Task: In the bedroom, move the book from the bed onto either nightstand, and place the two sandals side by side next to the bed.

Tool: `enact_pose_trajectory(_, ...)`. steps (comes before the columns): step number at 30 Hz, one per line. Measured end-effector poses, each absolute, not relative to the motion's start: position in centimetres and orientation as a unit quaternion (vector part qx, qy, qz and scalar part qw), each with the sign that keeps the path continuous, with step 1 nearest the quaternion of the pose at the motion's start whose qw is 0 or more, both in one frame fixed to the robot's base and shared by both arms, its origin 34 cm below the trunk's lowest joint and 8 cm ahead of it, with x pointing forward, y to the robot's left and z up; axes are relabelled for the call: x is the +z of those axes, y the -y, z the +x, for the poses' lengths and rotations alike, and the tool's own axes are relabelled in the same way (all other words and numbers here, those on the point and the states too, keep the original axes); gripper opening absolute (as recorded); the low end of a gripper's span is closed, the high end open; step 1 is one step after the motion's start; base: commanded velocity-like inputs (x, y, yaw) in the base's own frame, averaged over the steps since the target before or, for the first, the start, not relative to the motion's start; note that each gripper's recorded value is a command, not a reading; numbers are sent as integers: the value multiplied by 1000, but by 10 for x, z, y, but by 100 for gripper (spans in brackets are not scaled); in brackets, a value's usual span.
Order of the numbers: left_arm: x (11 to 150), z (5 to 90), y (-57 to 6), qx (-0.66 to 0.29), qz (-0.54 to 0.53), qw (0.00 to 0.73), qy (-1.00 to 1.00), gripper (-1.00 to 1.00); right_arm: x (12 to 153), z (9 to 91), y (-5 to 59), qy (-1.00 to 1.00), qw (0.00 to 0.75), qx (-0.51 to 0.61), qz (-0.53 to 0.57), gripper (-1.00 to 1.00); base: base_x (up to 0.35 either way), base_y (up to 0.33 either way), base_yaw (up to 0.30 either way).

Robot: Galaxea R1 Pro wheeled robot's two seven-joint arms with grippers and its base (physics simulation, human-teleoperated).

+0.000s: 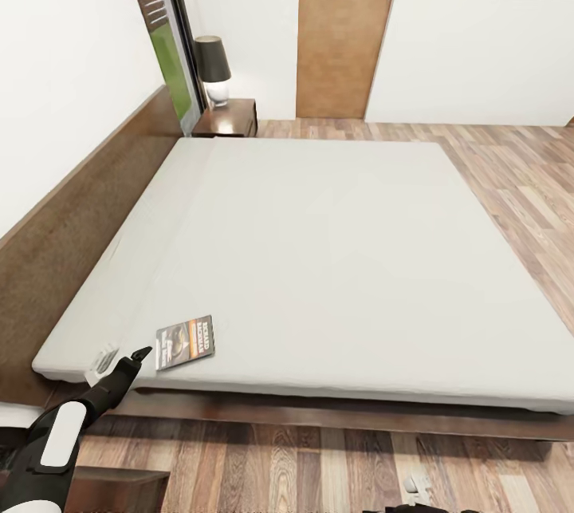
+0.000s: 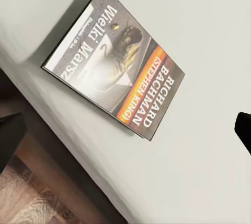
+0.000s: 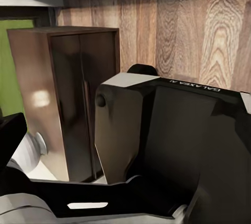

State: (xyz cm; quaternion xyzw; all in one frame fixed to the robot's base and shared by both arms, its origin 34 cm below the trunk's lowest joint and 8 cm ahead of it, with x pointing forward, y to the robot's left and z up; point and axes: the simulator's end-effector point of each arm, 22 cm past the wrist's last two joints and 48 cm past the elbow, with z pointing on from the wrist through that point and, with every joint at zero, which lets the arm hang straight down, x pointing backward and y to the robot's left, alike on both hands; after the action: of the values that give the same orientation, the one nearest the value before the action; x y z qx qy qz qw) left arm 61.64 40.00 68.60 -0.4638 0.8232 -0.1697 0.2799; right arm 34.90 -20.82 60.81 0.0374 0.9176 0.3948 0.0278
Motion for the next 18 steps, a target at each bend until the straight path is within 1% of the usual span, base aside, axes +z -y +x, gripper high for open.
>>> enact_pose_trajectory(18,673,609,-400,-164,-466,269,-827,100,602,340,208,-918,15,394,43,100,0,0,0)
